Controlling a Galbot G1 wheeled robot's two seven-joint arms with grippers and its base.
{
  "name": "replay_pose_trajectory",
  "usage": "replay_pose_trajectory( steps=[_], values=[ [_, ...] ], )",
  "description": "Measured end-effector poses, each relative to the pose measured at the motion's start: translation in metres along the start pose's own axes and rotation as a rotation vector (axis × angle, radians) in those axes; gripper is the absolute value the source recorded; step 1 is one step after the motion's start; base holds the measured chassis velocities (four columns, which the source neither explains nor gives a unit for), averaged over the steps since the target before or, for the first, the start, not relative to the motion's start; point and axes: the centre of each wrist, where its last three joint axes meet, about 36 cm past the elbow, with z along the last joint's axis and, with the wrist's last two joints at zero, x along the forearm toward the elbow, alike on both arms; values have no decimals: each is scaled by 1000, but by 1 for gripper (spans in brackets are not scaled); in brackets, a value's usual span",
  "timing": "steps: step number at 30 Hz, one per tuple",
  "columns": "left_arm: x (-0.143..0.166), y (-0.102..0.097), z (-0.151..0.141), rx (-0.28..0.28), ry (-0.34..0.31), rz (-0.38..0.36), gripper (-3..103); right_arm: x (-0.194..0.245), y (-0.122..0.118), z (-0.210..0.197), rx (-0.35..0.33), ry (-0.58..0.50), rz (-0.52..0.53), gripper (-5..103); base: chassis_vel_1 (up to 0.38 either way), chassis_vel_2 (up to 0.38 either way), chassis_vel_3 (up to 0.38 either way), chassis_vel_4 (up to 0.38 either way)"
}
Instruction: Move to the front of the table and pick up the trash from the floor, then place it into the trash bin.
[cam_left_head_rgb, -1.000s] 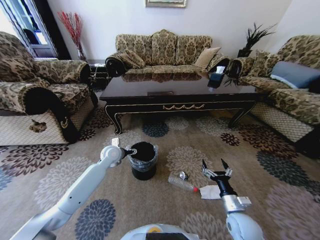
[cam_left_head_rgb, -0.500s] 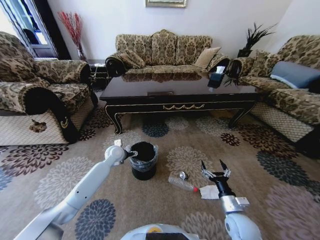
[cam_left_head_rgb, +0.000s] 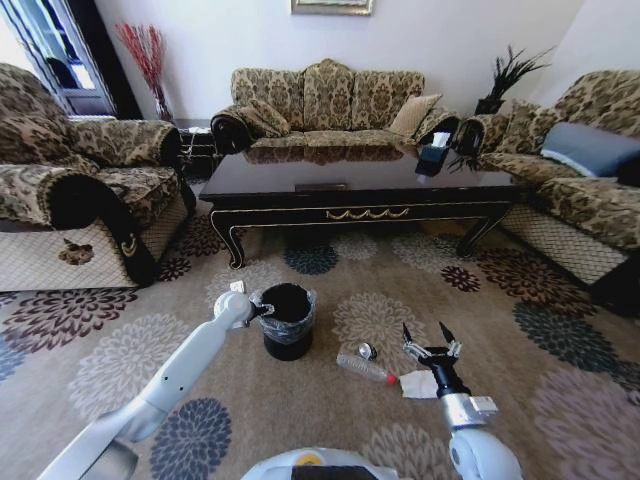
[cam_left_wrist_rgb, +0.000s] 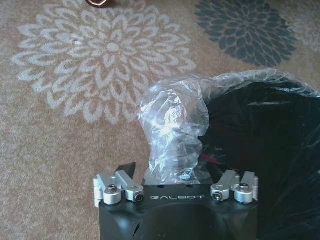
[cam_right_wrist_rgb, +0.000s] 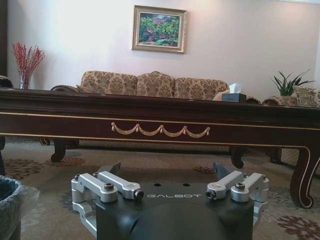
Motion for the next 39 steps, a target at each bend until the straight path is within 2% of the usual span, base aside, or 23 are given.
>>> replay_pose_trajectory(
  steps=[4, 6, 7, 8, 10, 13, 14, 16, 17, 19, 22, 29, 39],
  values=[
    [-2, 1, 1, -1, -3, 4, 64, 0, -1, 0, 3, 0, 2, 100, 0, 0, 0, 0],
    [-3, 1, 1, -1, -4, 5, 64, 0, -1, 0, 3, 0, 3, 100, 0, 0, 0, 0],
    [-3, 2, 2, -1, -5, 4, 53, 0, -1, 0, 2, 0, 3, 100, 0, 0, 0, 0],
    [-3, 2, 2, -1, -5, 4, 47, 0, -1, 0, 1, 0, 4, 100, 0, 0, 0, 0],
    [-3, 3, 2, -1, -5, 3, 47, 0, 0, 1, 0, 1, 4, 100, 0, 0, 0, 0],
    [-2, 6, 2, -2, -4, 3, 31, -1, 1, 2, -3, 3, 2, 100, 0, 0, 0, 0],
    [-2, 6, 2, -2, -4, 3, 31, -1, 1, 2, -3, 3, 2, 100, 0, 0, 0, 0],
    [-2, 7, 2, 0, -3, 3, 20, -1, 2, 2, -6, 1, 3, 100, 0, 0, 0, 0],
    [-3, 7, 2, 2, -3, 2, 20, -2, 3, 0, -9, -3, 3, 100, 0, 0, 0, 0],
    [-3, 9, 3, 5, -3, -5, 10, -2, 3, -2, -11, -8, 3, 100, 0, 0, 0, 0],
    [-4, 10, 4, 5, -1, -10, 3, -2, 2, -3, -10, -8, 4, 100, 0, 0, 0, 0],
    [-1, 15, 7, 2, -3, -15, 3, -1, 2, -2, -9, -3, 6, 100, 0, 0, 0, 0],
    [21, 34, 15, 2, -5, -18, 0, -3, -5, -3, -3, 0, 32, 100, 0, 0, 0, 0]
  ],
)
